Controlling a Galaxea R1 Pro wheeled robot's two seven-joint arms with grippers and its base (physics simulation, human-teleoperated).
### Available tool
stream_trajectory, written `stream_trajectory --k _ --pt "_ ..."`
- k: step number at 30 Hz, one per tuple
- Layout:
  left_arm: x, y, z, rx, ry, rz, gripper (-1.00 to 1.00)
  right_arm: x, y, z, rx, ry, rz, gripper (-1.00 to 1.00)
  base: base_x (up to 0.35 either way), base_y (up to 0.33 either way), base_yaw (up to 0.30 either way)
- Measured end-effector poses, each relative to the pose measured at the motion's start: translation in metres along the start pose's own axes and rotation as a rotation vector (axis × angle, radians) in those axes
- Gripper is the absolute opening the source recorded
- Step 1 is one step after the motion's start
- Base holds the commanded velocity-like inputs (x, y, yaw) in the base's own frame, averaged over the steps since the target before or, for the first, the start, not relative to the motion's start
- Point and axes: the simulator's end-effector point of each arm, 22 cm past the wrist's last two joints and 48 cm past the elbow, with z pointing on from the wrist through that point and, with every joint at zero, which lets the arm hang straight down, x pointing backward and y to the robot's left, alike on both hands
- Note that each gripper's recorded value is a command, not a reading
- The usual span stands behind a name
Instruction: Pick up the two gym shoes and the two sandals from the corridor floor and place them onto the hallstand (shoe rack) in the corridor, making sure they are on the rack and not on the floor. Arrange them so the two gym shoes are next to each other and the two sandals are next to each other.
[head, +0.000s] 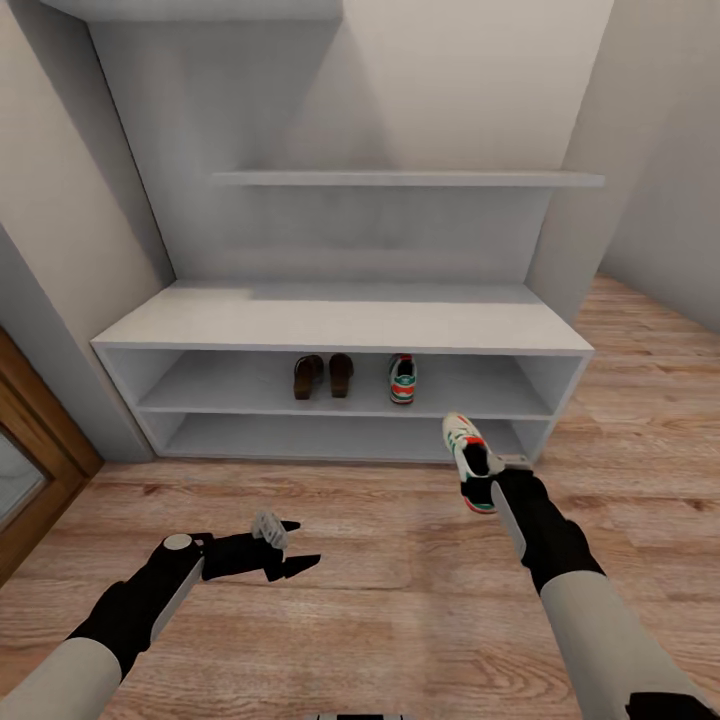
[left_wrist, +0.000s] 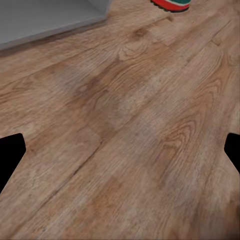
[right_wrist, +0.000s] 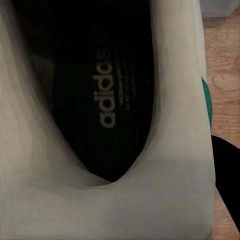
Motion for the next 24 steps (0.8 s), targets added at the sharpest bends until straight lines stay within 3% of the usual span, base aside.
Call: stream_trajectory --k 3,7,14,16,18,20,24 --pt "0.0 -0.005 0.0 0.022 -0.002 0.016 1.0 -0.001 0.0 0.0 0.0 -0.001 0.0 -1.0 0.0 0.0 0.0" --pt "0.009 -0.02 0.0 0.087 0.03 0.091 1.0 -0.002 0.001 0.0 -0.001 -0.002 -0.001 -1.0 0.0 0.0 0.0" --pt "0.017 -0.025 0.0 0.109 0.06 0.121 1.0 -0.003 0.0 0.0 0.001 -0.007 -0.001 -1.0 0.0 0.0 0.0" --pt "0.018 -0.025 0.0 0.111 0.062 0.123 1.0 -0.01 0.0 0.0 0.0 -0.042 0.006 -1.0 0.0 0.0 0.0" --pt "0.018 -0.025 0.0 0.112 0.062 0.124 1.0 -0.034 -0.001 -0.003 0.001 -0.154 0.023 -1.0 0.0 0.0 0.0" --pt "0.018 -0.025 0.0 0.112 0.063 0.124 1.0 -0.048 -0.001 -0.005 0.0 -0.217 0.033 -1.0 0.0 0.0 0.0" --pt "0.018 -0.025 0.0 0.112 0.063 0.124 1.0 -0.059 -0.001 -0.007 -0.001 -0.275 0.045 -1.0 0.0 0.0 0.0"
